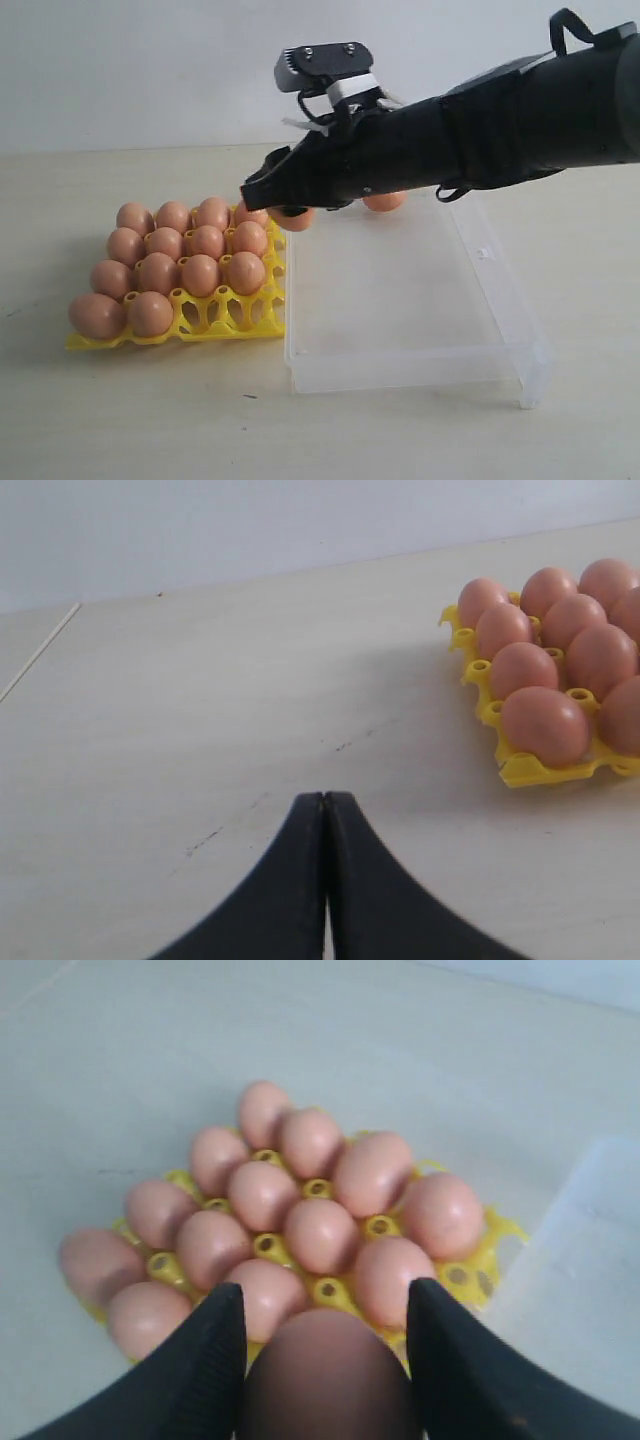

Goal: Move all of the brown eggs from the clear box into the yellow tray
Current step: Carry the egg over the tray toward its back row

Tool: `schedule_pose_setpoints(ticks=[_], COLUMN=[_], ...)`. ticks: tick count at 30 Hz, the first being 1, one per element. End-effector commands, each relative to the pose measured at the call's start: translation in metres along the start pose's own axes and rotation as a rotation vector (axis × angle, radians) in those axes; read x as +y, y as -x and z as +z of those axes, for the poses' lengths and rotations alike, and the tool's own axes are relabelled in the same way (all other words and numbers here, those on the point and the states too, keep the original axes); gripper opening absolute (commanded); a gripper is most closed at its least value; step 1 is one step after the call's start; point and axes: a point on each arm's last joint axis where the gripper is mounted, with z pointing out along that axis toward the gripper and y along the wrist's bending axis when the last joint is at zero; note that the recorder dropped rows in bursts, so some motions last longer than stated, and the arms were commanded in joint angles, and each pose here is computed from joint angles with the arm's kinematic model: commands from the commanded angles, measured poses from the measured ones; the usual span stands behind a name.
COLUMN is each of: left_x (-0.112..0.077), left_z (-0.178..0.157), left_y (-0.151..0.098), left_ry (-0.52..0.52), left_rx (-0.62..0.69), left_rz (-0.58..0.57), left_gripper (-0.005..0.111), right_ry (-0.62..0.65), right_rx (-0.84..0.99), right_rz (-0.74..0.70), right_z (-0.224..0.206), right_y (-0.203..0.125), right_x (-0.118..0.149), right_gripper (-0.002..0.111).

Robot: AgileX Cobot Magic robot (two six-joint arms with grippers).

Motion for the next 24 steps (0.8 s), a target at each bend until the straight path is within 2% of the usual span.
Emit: schedule_pose_setpoints(ticks=[1, 10, 11, 14, 15, 18, 24], left_x=[0.0, 0.0, 0.0, 0.0, 0.0, 0.0, 0.0], left_z=[0.0, 0.0, 0.0, 0.0, 0.0, 0.0, 0.0], left_y=[0.002, 0.002, 0.002, 0.002, 0.002, 0.002, 0.002], left_ry=[-0.006, -0.006, -0.006, -0.006, -0.006, -0.006, -0.006], left_rx=[-0.013, -0.013, -0.013, -0.013, -0.013, -0.013, -0.013], left_rz=[-0.005, -0.005, -0.005, -0.005, -0.005, -0.005, -0.005], left_gripper=[0.0, 0.0, 0.0, 0.0, 0.0, 0.0, 0.0], right_ry=[0.032, 0.029, 0.014, -0.087, -0.137, -0.212, -0.169], right_rx=[-0.036, -0.053, -0.029, 0.023, 0.024, -0.026, -0.143], right_rz=[-0.072, -0.134, -0.174, -0.144, -0.091, -0.106, -0.141], right_z=[-0.004, -0.016, -0.017, -0.02, -0.02, -0.019, -0.014], right_y=[0.0, 0.008, 0.006, 0.004, 0.003, 0.005, -0.001], right_x=[0.021, 0.025, 0.024, 0.015, 0.012, 0.013, 0.032], right_gripper=[0.0, 0.0, 0.0, 0.0, 0.0, 0.0, 0.0])
